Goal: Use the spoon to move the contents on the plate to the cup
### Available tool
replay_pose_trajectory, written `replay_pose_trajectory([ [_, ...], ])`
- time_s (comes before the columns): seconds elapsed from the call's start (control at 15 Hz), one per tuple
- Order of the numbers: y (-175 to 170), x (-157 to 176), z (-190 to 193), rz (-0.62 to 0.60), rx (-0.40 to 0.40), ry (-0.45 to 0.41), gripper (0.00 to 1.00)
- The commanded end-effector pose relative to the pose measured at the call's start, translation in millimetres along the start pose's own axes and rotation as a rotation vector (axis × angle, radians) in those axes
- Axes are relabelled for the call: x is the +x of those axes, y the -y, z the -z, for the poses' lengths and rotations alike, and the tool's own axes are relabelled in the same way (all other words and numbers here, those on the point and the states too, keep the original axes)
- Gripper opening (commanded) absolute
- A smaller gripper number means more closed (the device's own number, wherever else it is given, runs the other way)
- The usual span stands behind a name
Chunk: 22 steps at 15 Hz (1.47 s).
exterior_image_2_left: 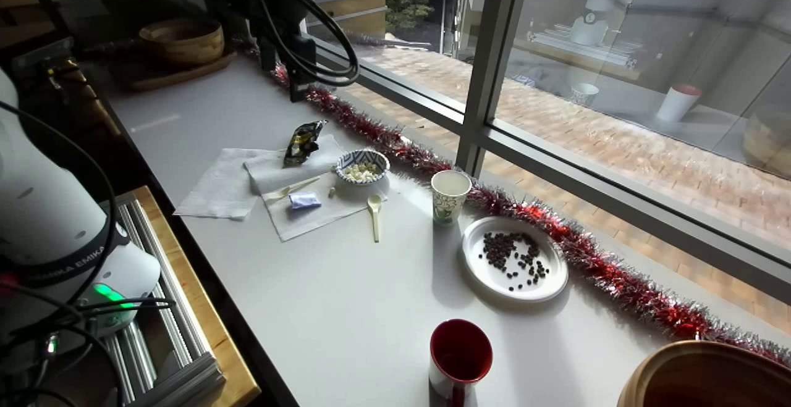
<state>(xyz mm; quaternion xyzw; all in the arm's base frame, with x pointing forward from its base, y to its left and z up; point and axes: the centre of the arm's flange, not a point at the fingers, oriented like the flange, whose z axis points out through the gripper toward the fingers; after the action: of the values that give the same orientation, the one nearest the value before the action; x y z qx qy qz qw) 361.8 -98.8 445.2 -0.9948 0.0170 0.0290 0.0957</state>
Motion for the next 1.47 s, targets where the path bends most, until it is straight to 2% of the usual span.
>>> replay_pose_trajectory([
  [0.0, -7, 28, -13, 0.198, -0.025, -0.033, 1.0],
  [0.2, -17, 58, -35, 0.365, -0.013, -0.063, 1.0],
  [0.53, -37, 102, -82, 0.633, -0.073, -0.166, 1.0],
  [0.93, -61, 129, -138, 0.904, -0.025, -0.241, 1.0],
  [1.07, -69, 133, -146, 0.955, -0.002, -0.279, 1.0],
  [1.13, -32, 107, -120, 0.891, -0.029, -0.232, 1.0],
  [1.4, -32, 108, -122, 0.896, -0.03, -0.228, 1.0],
])
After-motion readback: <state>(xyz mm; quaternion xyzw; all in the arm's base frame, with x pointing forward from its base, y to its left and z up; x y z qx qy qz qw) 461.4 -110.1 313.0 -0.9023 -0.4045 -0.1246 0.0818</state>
